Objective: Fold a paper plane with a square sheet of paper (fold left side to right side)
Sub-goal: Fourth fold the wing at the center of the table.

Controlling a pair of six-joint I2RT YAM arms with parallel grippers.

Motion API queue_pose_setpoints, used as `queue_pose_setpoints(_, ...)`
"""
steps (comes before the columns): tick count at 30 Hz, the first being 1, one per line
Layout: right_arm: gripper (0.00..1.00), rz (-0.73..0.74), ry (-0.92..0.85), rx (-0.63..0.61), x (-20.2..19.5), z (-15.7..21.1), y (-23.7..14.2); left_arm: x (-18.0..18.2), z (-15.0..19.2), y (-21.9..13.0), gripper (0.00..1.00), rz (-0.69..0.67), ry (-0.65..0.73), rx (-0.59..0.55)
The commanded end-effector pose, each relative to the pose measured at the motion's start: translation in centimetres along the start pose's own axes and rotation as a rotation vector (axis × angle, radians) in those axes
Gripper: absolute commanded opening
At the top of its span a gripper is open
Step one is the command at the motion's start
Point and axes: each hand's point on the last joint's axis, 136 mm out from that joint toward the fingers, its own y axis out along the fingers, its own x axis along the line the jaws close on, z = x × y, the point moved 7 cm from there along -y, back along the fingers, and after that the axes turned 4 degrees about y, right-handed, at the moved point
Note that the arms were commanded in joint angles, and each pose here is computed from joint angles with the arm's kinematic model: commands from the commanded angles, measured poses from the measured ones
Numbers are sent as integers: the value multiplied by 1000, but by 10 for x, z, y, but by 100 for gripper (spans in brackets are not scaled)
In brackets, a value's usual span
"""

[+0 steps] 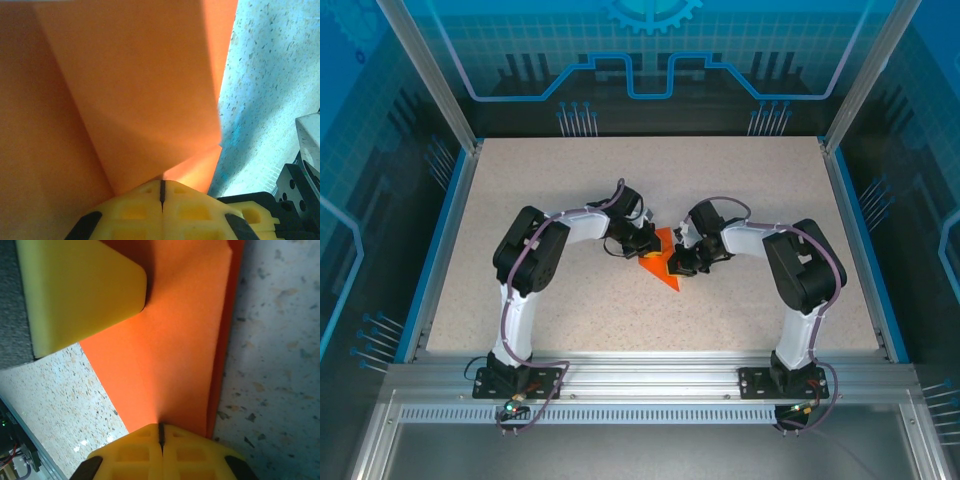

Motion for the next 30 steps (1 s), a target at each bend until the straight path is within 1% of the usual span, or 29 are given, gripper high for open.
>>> queue_pose_setpoints(1,0,158,91,55,-39,18,7,-5,1,-17,6,16,64,-50)
queue_pose_setpoints(5,0,152,94,55,-42,20,8,-18,13,-28,6,86,148,-65)
queue_pose_setpoints(8,0,150,89,54,-42,19,7,-20,26,-27,6,149,176,-43)
queue_pose_setpoints(11,0,152,88,59,-42,19,8,-19,35,-21,6,171,186,-13)
queue_pose_setpoints(23,0,163,92,73,-45,20,10,-24,33,1,2,164,201,56)
queue_pose_setpoints(30,0,185,88,85,-47,22,9,-17,27,10,0,129,188,54)
